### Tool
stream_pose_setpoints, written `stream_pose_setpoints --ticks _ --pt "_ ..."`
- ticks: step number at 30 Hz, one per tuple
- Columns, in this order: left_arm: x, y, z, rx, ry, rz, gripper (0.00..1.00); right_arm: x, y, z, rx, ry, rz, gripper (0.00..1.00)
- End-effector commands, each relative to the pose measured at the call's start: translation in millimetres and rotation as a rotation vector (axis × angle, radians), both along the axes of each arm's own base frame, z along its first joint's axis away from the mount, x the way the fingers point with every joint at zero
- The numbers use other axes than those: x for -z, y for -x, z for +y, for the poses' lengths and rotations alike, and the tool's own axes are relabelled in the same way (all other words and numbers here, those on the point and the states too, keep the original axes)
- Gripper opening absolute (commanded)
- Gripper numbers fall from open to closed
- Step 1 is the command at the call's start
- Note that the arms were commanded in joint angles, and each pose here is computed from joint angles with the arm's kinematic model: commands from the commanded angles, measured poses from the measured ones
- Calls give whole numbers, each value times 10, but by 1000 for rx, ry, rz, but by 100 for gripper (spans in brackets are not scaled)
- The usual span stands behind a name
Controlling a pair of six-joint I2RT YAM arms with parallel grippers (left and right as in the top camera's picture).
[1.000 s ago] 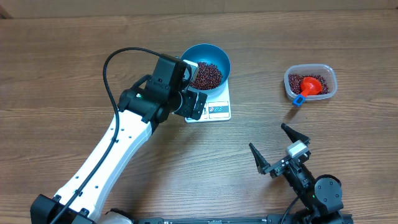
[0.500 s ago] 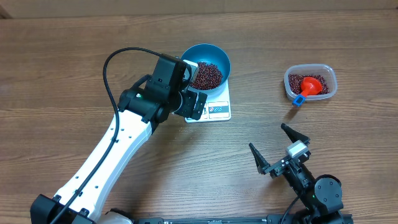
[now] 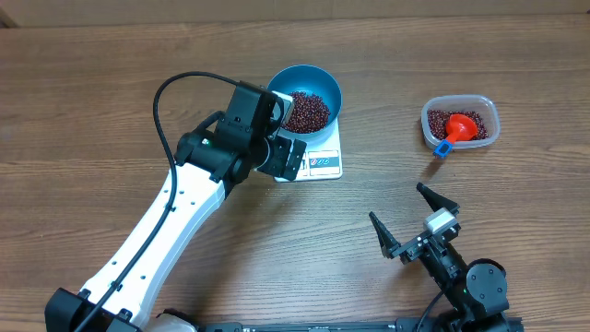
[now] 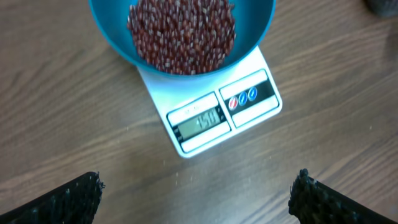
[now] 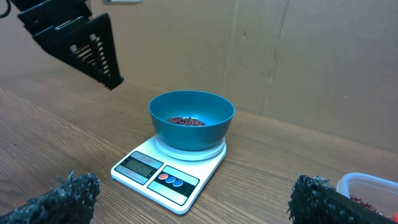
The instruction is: Scoop item into bowl and weigh 150g on scale
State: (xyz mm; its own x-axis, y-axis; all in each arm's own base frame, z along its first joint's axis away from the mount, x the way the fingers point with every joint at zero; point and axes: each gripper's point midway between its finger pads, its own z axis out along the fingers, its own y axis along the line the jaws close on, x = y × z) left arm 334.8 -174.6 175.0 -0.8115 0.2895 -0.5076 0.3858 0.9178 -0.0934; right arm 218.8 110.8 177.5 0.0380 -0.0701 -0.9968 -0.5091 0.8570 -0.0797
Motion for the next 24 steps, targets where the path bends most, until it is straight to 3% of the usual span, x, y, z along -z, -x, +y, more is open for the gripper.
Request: stream_pose_setpoints --ticks 1,11,18,24 --pt "-232 123 -2 31 17 -50 100 23 -13 -23 13 0 -2 100" --pt "-989 617 460 -39 125 -377 99 24 -13 -23 13 0 -2 100" --pt "-770 939 901 -215 255 -526 100 23 -12 -23 13 0 -2 100" --pt "-471 1053 1097 -291 333 -644 100 24 -13 -23 13 0 -2 100"
